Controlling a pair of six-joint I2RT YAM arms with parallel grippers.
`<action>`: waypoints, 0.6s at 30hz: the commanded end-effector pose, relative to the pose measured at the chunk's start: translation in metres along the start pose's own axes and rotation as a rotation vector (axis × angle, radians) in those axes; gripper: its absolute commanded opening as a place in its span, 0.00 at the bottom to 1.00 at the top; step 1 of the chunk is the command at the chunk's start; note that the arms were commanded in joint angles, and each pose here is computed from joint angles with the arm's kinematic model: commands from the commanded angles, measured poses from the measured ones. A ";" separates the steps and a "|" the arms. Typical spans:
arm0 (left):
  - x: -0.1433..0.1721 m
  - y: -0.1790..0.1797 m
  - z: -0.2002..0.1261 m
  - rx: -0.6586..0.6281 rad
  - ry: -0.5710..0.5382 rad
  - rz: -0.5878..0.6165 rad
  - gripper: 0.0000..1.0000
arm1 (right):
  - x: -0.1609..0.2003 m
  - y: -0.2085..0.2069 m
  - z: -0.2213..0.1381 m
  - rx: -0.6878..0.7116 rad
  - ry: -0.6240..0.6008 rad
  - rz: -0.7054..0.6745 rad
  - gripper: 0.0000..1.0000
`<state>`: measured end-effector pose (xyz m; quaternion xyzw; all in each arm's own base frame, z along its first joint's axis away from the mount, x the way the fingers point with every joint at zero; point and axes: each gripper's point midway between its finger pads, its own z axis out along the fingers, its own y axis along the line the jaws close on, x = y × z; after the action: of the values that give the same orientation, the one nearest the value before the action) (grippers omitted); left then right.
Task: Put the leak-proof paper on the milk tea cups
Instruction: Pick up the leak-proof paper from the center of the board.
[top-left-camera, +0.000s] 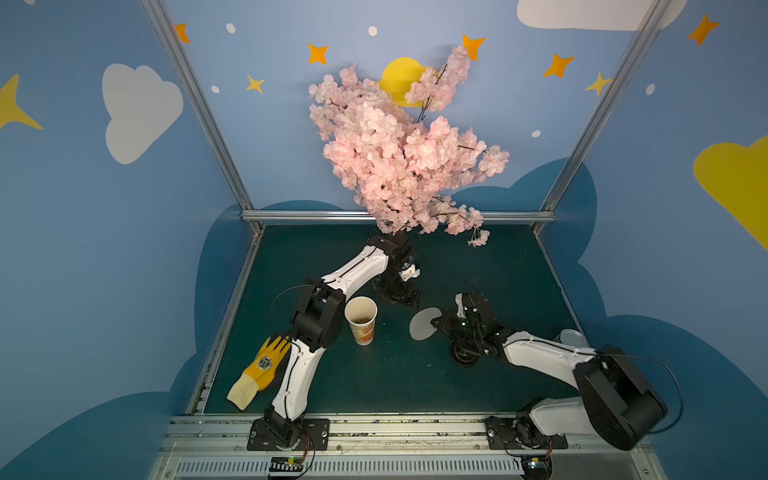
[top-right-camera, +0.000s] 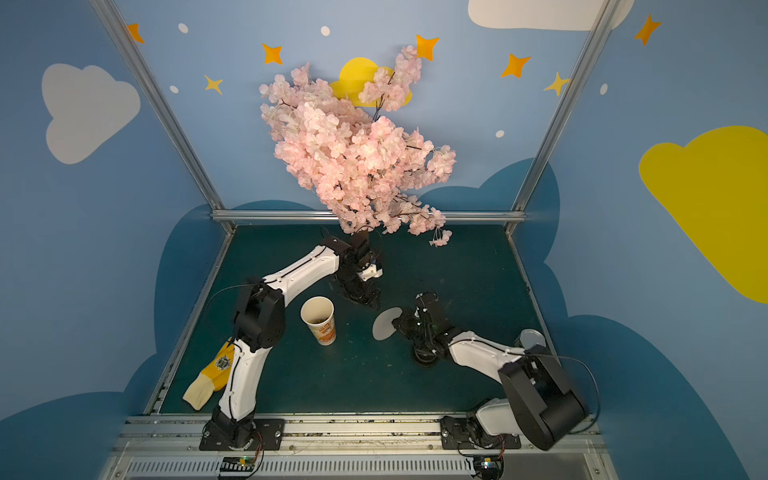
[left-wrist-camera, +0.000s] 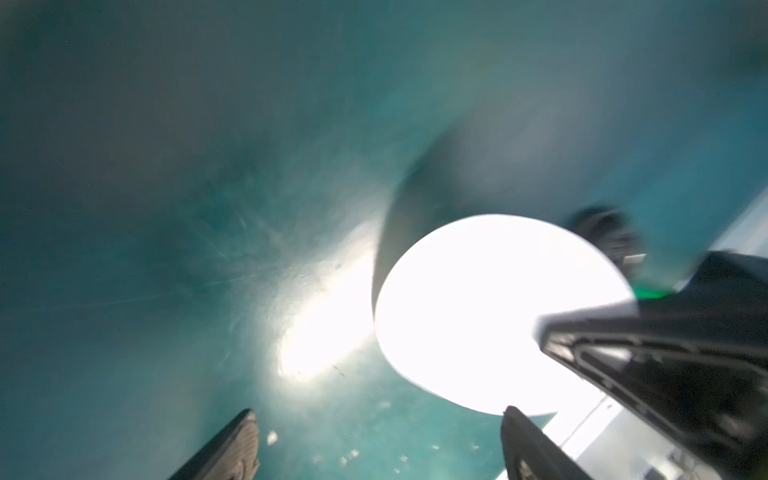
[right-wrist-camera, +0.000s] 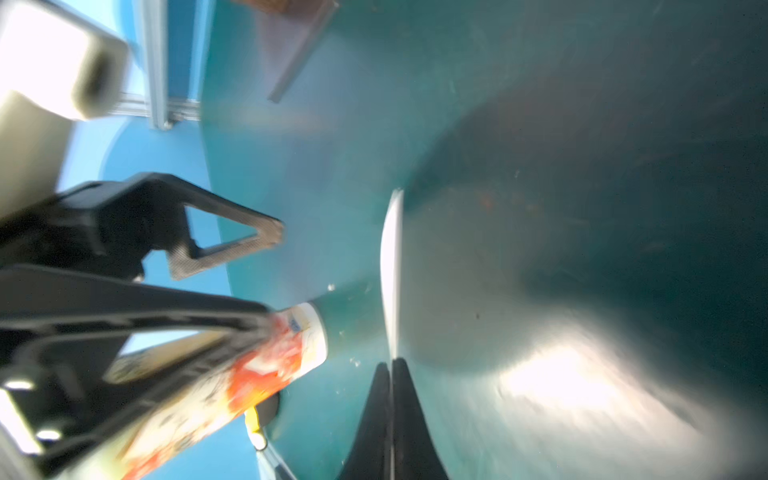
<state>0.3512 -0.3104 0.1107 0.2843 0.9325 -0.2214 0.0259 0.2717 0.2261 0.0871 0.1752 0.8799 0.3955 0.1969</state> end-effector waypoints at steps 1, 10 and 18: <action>-0.028 -0.040 -0.071 0.037 -0.236 0.069 0.92 | 0.007 -0.012 -0.031 0.072 0.061 -0.068 0.00; -0.002 0.020 -0.205 0.079 -0.742 -0.334 0.92 | 0.002 0.118 -0.110 -0.251 0.149 -0.230 0.00; 0.095 0.094 -0.227 0.146 -0.956 -0.681 0.93 | 0.030 0.234 -0.114 -0.507 0.298 -0.340 0.00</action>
<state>0.3470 -0.0975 0.2430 -0.1330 0.8719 -0.3333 0.3333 0.2355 0.2898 0.3118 -0.0523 0.8099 0.5497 0.1977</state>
